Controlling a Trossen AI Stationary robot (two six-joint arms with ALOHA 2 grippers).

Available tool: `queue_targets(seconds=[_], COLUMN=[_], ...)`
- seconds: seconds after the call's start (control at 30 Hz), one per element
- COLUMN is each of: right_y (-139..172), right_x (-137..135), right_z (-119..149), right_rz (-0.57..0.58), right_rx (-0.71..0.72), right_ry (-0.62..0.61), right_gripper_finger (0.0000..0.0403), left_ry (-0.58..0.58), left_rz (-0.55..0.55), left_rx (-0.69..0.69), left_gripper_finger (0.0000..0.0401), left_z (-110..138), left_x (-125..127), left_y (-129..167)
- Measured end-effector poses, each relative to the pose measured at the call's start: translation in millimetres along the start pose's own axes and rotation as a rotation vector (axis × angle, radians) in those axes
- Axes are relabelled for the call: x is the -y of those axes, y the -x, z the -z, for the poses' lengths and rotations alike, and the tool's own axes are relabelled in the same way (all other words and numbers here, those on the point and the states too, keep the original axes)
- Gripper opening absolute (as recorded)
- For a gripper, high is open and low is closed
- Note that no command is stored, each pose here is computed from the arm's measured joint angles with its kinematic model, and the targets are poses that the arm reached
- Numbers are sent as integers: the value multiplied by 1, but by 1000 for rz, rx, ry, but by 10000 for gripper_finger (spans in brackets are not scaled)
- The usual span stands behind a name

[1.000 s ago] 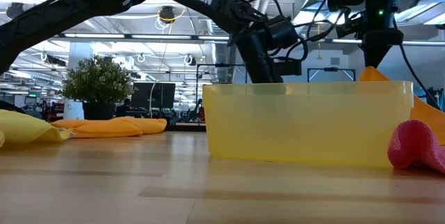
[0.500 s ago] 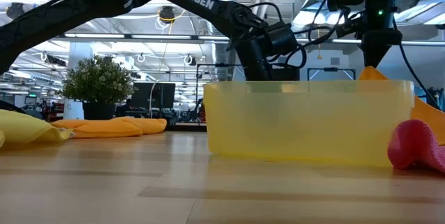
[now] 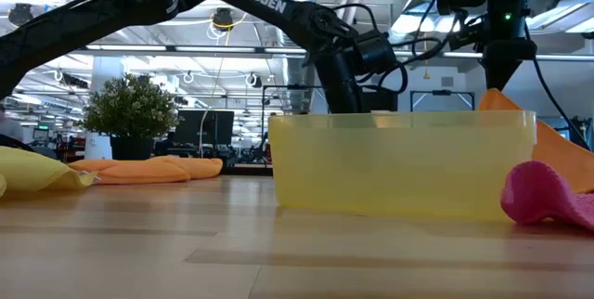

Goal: Fold microfiber towels
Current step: Fold the right orange microfiber towel

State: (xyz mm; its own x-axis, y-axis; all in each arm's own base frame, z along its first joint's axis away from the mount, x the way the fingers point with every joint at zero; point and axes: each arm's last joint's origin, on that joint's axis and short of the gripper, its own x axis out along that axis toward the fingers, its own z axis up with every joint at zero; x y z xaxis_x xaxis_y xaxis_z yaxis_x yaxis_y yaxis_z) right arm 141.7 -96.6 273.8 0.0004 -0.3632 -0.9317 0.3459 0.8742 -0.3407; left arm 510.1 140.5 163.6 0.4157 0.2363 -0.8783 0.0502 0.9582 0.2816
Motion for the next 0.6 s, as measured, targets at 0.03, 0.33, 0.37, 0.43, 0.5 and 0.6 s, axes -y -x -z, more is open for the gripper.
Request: queue_targets(seconds=[0.03, 0.33, 0.37, 0.43, 0.5, 0.6], right_y=[0, 15, 19, 27, 32, 36], right_x=[0, 6, 7, 10, 12, 14], right_z=[0, -2, -3, -5, -5, -6], right_rz=[0, 5, 8, 15, 20, 24], right_rx=[0, 27, 35, 58, 67, 78], right_ry=[0, -24, -27, -36, -39, -46], right_gripper_finger=[6, 6, 6, 6, 6, 6], left_ry=[5, 62, 65, 79, 91, 107], left_rz=[-1, -2, -3, 2, 5, 25], left_rx=[1, -3, -6, -31, -54, -106], left_gripper_finger=[2, 0, 0, 0, 0, 0], left_z=[-1, -8, -7, -5, -2, 4], left_x=[0, -21, -23, -28, -30, -29], left_y=[1, 45, 51, 65, 76, 86])
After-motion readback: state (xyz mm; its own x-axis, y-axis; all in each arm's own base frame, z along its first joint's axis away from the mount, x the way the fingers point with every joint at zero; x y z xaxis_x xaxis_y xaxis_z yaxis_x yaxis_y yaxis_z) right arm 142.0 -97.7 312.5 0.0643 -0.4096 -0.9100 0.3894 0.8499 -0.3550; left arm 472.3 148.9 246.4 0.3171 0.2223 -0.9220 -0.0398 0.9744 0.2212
